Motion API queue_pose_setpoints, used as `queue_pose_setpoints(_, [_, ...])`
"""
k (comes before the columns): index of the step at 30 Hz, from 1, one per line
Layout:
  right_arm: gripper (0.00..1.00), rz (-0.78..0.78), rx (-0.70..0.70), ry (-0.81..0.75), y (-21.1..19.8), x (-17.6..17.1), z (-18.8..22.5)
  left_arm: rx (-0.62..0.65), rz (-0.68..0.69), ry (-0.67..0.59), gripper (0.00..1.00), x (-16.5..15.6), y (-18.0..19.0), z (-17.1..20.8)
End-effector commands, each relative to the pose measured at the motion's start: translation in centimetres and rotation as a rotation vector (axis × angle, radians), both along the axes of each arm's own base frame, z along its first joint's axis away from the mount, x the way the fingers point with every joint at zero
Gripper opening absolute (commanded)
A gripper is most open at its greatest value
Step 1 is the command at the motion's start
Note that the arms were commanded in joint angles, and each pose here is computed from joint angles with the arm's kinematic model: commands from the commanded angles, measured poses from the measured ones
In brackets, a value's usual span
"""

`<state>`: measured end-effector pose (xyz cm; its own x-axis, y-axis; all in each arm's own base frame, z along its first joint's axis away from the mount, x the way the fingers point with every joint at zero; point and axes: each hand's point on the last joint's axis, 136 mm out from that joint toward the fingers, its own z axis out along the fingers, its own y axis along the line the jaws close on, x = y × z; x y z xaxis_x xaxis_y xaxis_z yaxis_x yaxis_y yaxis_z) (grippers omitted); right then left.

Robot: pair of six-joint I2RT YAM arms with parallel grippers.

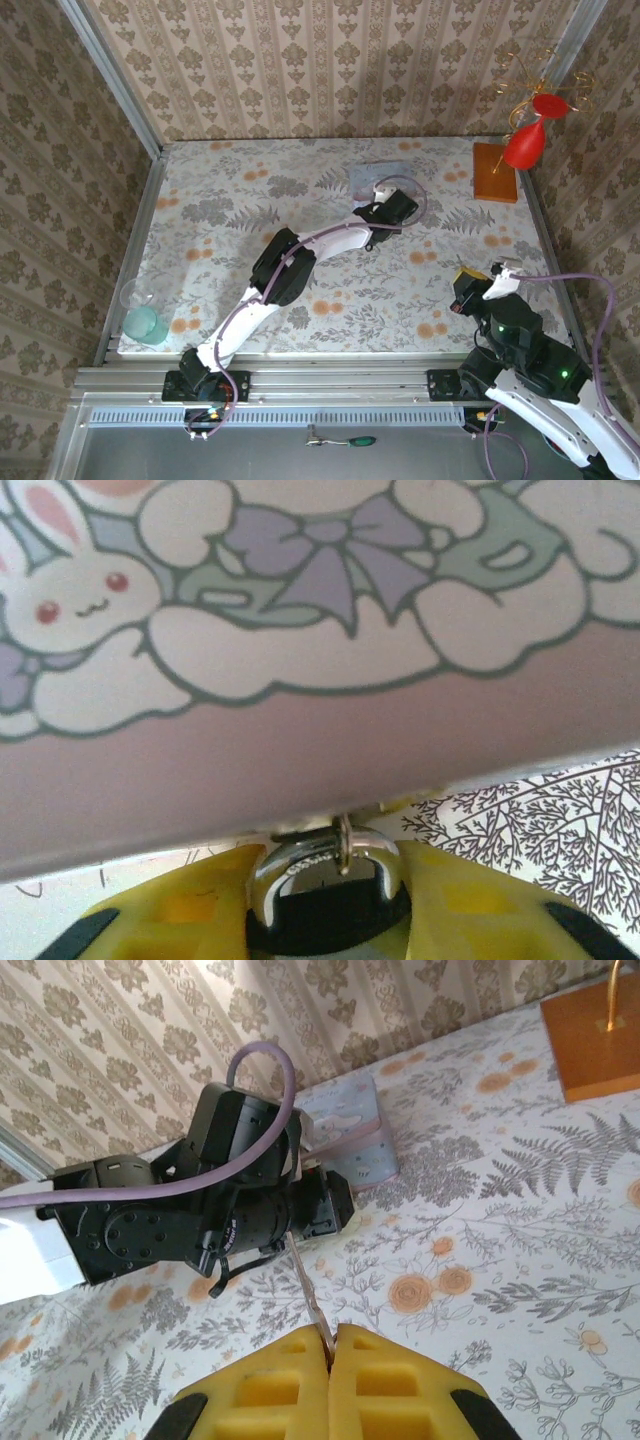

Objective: Unlock the padlock with the key

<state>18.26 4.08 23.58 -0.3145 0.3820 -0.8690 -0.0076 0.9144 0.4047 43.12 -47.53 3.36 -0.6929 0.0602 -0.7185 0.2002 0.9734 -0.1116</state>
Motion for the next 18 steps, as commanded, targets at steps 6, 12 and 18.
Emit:
queue_pose_setpoints(6, [0.0,0.073,0.035,0.079,2.9,1.1,-2.1,-0.049,0.014,-0.015,0.14,-0.1,4.5,0.6])
queue_pose_setpoints(12, [0.0,0.132,0.056,0.143,5.4,2.0,-3.8,-0.049,0.038,-0.014,0.11,-1.6,9.3,0.5])
queue_pose_setpoints(18, [0.0,0.19,0.096,0.201,8.3,3.2,-5.6,-0.042,0.089,0.006,0.11,-4.1,16.1,0.4])
